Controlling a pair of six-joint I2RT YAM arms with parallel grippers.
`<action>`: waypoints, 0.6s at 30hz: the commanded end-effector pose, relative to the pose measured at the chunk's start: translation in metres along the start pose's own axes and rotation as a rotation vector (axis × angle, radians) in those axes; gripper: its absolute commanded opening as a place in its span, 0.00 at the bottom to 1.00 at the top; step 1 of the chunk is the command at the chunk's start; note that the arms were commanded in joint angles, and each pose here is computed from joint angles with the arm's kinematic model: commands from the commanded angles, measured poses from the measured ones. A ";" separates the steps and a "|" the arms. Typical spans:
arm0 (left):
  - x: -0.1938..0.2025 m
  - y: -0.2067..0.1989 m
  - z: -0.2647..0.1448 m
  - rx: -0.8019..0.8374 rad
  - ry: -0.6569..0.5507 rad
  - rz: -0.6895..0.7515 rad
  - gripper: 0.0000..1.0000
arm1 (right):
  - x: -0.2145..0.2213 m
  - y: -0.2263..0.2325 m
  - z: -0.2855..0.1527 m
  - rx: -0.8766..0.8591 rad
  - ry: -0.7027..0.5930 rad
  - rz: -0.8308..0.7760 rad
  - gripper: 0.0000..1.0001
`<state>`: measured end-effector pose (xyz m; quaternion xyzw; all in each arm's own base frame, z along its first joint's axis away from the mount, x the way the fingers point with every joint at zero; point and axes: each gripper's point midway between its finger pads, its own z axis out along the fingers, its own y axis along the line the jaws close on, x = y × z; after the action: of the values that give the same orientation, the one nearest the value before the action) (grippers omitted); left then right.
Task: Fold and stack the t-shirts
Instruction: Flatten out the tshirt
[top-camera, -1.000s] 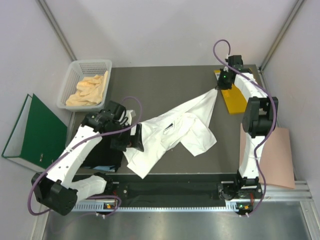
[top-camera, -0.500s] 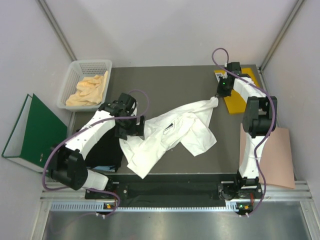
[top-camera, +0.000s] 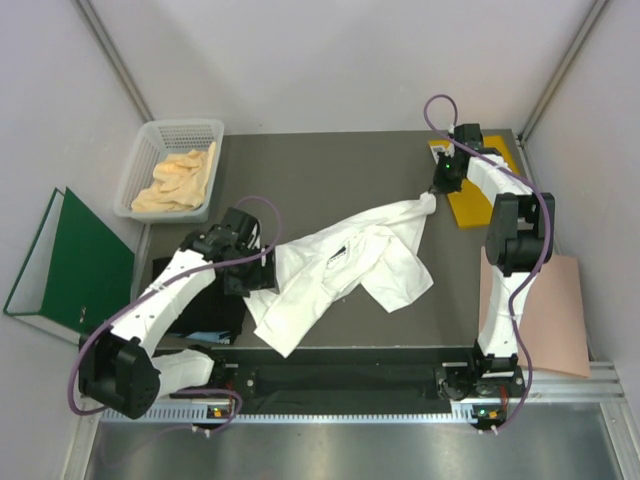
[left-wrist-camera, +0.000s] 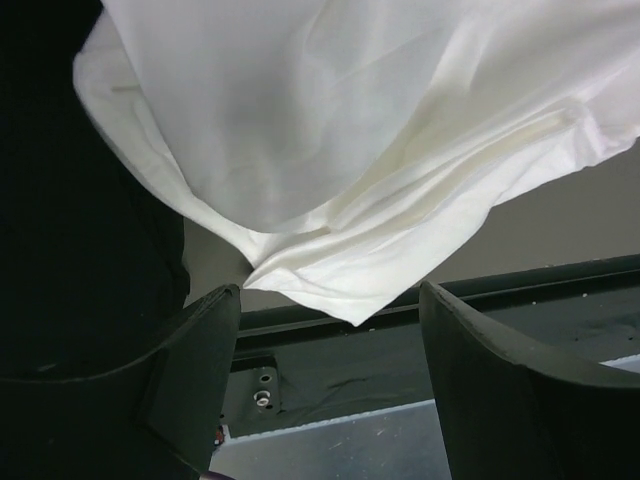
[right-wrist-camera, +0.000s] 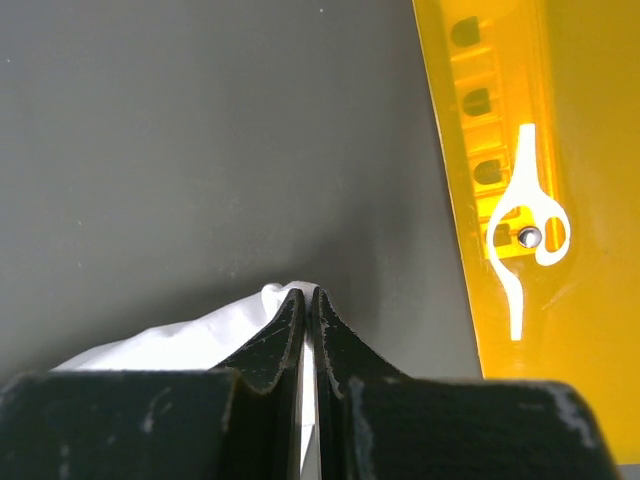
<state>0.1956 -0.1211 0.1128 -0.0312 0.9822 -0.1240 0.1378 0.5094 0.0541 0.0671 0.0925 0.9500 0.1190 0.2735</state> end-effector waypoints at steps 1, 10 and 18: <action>0.003 0.004 0.017 -0.002 -0.012 -0.065 0.77 | -0.021 0.010 -0.018 -0.046 -0.069 -0.006 0.00; -0.048 0.013 0.054 -0.139 -0.095 -0.082 0.40 | -0.015 0.011 -0.018 -0.064 -0.053 -0.012 0.01; -0.124 0.007 0.022 -0.240 -0.288 -0.080 0.00 | -0.010 0.011 -0.022 -0.066 -0.047 -0.033 0.00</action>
<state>0.2612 -0.1117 0.0629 -0.0863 0.9858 -0.0201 0.1429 0.5010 0.0602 0.0588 0.0845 0.9526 0.1348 0.2592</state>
